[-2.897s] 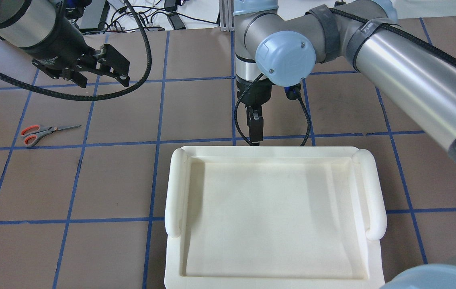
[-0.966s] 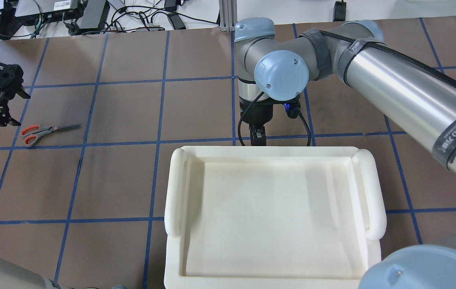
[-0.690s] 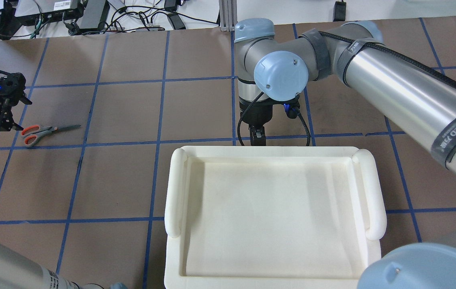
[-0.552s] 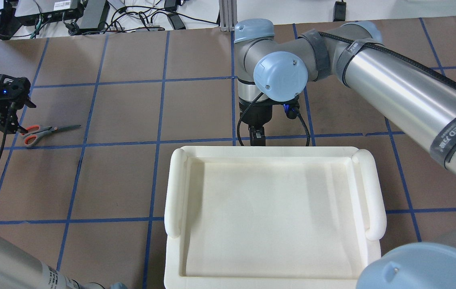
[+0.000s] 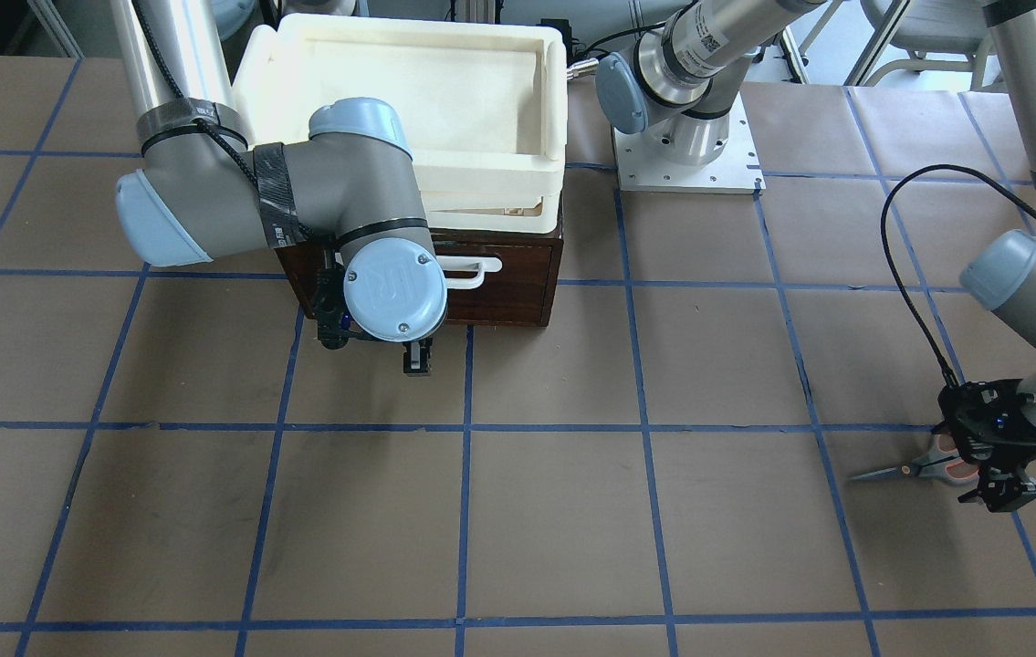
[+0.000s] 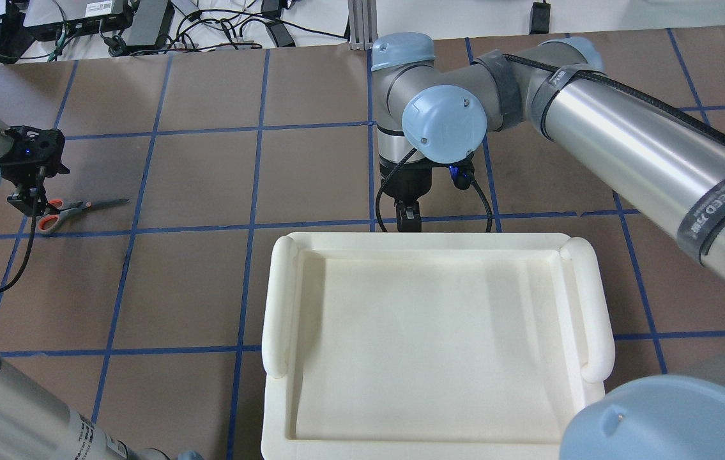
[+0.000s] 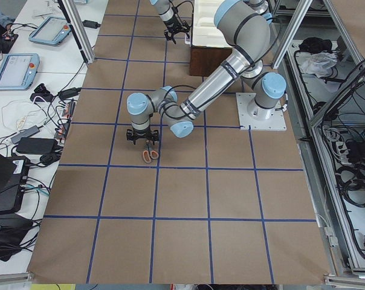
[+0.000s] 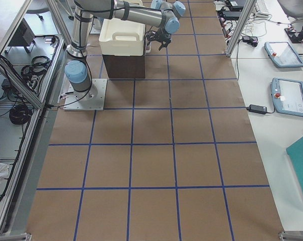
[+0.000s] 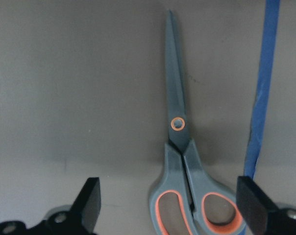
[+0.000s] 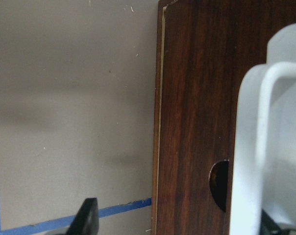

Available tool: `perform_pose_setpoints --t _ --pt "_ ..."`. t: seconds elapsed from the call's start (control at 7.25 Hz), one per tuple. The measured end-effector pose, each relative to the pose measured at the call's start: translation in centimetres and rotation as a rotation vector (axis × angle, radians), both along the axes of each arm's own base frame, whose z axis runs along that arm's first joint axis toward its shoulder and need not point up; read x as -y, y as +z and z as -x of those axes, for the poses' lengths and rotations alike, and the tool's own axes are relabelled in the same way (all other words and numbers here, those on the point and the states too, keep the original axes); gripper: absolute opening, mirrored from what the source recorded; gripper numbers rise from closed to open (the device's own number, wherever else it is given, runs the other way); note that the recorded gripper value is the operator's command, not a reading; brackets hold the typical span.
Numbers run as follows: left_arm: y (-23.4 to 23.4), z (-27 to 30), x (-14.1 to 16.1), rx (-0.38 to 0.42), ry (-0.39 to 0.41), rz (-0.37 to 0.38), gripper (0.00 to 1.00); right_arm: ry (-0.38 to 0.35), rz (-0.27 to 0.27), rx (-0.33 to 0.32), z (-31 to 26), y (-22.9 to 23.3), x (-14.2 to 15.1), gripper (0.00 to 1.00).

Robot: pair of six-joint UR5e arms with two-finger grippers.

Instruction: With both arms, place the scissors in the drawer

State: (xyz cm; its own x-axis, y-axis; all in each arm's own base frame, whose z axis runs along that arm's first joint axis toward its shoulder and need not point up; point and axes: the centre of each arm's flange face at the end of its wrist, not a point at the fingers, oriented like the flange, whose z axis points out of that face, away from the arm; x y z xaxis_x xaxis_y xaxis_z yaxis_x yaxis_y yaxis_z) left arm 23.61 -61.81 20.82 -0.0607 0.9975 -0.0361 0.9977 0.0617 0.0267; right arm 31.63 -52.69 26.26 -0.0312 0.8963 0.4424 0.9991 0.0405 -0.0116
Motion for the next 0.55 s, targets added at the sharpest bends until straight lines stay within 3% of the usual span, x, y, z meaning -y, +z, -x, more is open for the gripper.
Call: perform_pose_setpoints --t 0.14,0.55 --pt "-0.3 0.4 0.1 -0.001 0.033 -0.006 0.95 0.007 0.027 0.01 -0.1 0.1 0.4 1.0" --pt "-2.4 0.4 0.3 -0.012 -0.006 -0.026 0.95 0.02 0.102 0.038 -0.4 0.7 1.4 1.0"
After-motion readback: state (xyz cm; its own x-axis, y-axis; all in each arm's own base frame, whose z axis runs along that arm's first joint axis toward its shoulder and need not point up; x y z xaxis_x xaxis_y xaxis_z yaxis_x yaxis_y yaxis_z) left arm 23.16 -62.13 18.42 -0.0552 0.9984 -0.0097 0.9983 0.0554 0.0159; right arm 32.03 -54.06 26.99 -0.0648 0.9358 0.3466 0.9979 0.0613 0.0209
